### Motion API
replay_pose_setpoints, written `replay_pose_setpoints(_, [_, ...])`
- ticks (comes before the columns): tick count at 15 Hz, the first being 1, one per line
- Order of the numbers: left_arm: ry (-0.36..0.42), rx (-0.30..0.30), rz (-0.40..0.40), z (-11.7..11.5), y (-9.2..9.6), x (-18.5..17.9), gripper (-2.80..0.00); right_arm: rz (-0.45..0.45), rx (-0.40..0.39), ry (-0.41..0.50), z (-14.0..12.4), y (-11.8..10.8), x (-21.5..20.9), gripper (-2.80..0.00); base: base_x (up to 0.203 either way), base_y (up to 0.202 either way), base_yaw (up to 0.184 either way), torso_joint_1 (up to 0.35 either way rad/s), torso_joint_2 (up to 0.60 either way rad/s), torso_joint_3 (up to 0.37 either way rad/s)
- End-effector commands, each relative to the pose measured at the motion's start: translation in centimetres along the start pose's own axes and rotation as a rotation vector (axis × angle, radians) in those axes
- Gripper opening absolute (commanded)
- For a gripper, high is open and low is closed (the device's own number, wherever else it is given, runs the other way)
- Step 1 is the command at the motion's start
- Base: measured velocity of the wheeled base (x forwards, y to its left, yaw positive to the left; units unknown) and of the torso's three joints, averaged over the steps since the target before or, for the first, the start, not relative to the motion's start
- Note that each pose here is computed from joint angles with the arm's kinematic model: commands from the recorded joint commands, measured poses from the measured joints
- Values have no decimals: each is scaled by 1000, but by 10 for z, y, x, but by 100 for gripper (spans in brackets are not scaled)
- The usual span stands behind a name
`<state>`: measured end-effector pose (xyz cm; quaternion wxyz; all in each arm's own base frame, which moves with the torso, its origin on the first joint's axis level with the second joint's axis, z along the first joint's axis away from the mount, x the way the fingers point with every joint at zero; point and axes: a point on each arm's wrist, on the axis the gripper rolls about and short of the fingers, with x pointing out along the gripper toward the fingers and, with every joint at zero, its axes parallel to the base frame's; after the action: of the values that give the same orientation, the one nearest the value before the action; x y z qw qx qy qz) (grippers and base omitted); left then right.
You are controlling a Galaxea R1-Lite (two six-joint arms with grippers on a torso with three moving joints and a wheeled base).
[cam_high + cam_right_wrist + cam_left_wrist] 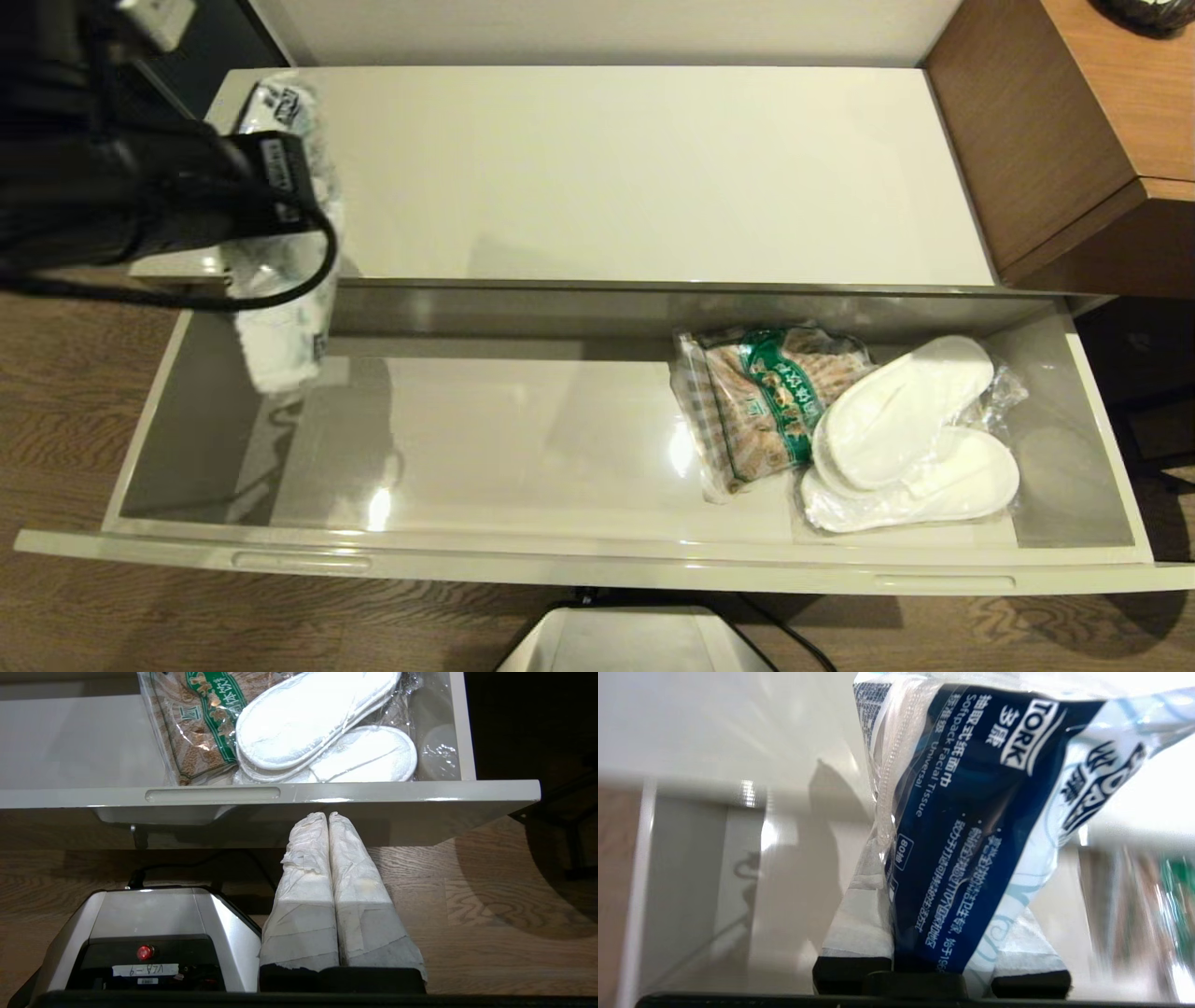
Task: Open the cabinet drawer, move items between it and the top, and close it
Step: Place the tissue on the table
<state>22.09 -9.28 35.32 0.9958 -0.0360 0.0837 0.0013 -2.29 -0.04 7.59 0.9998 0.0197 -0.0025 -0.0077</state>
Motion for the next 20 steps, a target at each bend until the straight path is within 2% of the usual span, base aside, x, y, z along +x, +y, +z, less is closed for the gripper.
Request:
replay_pose_setpoints(1, [4, 14, 57, -6, -32, 90, -280, 1, 1, -14, -1, 0, -1, -280, 0, 0, 0, 0, 0, 0])
replay_pose_setpoints(3, [-72, 7, 114, 4, -43, 125, -280, 2, 1, -12, -1, 0, -1, -280, 0, 0, 0, 0, 0, 0])
replay_pose_setpoints(4, [-100, 8, 145, 6, -43, 131, -280, 2, 1, -12, -1, 0, -1, -280, 0, 0, 0, 0, 0, 0])
replay_pose_setpoints(6, [-119, 14, 155, 8, -44, 134, -280, 1, 1, -12, -1, 0, -1, -280, 0, 0, 0, 0, 0, 0])
replay_pose_setpoints(8, [-126, 49, 214, -10, -53, 167, -280, 1, 1, -12, -1, 0, -1, -280, 0, 0, 0, 0, 0, 0])
replay_pose_setpoints(10, [-149, 56, 264, -12, -54, 176, -280, 1, 1, -12, -1, 0, -1, -280, 0, 0, 0, 0, 0, 0])
replay_pose_setpoints(20, [-142, 62, 275, -17, -57, 180, -280, 1, 1, -12, -1, 0, -1, -280, 0, 0, 0, 0, 0, 0])
